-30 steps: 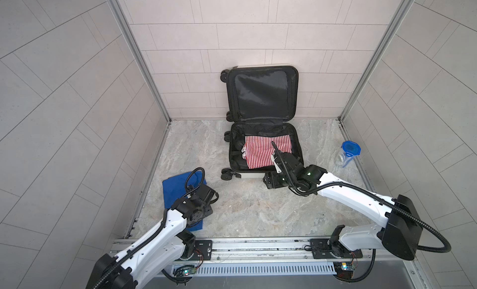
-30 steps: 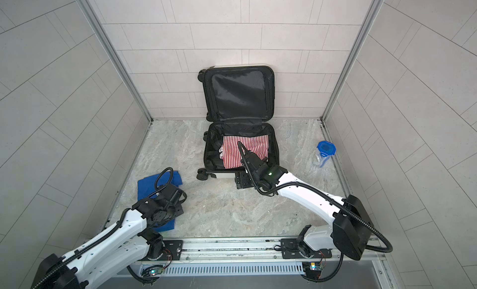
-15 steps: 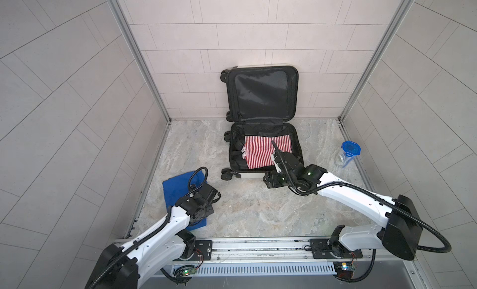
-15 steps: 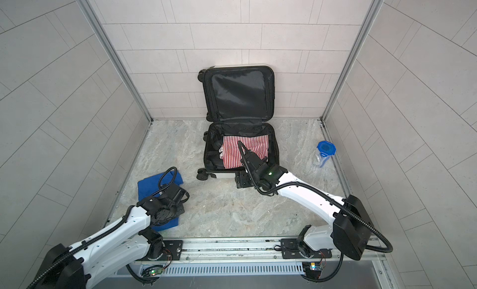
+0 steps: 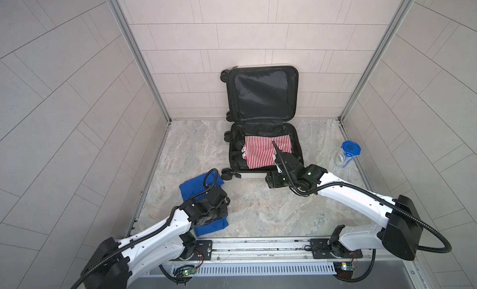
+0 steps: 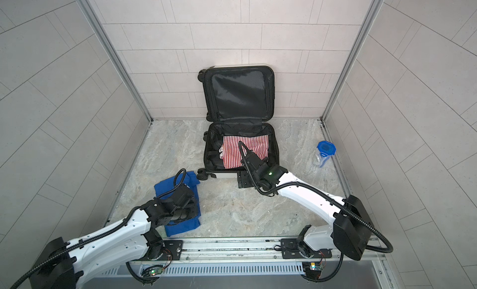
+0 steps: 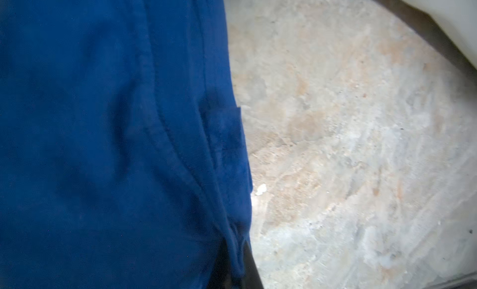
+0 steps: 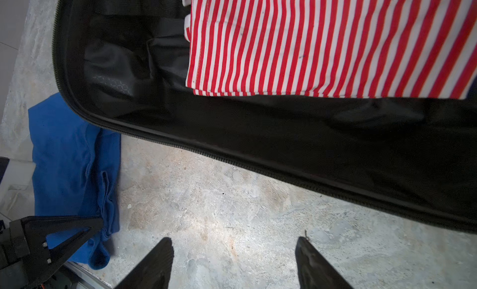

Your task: Pack the luggage

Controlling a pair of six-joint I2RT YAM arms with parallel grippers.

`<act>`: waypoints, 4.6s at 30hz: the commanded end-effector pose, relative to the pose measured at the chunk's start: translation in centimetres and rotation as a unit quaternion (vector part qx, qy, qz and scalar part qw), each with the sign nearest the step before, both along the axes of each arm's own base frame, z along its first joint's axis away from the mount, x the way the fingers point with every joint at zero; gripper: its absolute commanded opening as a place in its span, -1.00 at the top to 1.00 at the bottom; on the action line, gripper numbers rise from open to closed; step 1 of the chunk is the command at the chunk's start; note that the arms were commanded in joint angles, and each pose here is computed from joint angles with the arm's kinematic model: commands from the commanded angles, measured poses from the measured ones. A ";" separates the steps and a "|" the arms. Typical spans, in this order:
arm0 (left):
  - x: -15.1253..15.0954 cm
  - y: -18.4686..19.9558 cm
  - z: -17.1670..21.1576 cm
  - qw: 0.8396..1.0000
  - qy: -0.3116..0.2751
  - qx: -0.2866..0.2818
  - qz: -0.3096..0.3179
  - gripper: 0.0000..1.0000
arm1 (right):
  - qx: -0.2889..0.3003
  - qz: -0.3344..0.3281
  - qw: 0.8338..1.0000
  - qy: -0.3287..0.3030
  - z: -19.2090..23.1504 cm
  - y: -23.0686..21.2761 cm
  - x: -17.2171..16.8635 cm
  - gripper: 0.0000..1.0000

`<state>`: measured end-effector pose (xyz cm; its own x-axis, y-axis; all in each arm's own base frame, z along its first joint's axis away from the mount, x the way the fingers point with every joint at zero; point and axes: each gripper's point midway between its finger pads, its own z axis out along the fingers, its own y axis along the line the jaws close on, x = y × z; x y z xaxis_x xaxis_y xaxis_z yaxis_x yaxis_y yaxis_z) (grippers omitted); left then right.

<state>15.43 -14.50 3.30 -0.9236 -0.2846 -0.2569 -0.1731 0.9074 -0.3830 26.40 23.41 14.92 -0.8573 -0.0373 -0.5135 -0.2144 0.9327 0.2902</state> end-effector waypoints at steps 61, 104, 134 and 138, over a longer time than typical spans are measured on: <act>6.4 -20.6 13.1 0.941 -0.224 -0.045 -0.252 -0.26 | 0.072 -0.174 0.981 -0.038 4.1 -15.0 -4.4 -0.72; 4.0 -9.7 -0.9 0.980 -0.028 -0.069 -0.185 -0.47 | 0.120 -0.202 0.962 0.137 -12.3 -10.6 -10.2 -0.75; 3.0 -13.7 -1.4 0.972 -0.020 -0.111 -0.207 0.44 | 0.160 -0.229 0.952 0.125 -12.1 -9.3 -8.0 0.13; 2.9 -14.3 -0.2 0.971 -0.029 -0.111 -0.212 0.68 | 0.164 -0.230 0.952 0.116 -11.3 -9.4 -8.0 0.50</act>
<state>18.53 -28.11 2.13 -0.9578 0.0524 -0.2827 0.2130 0.7898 -0.5752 18.47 14.21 2.97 -0.8436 0.4897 -0.2202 0.2930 0.7636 0.5754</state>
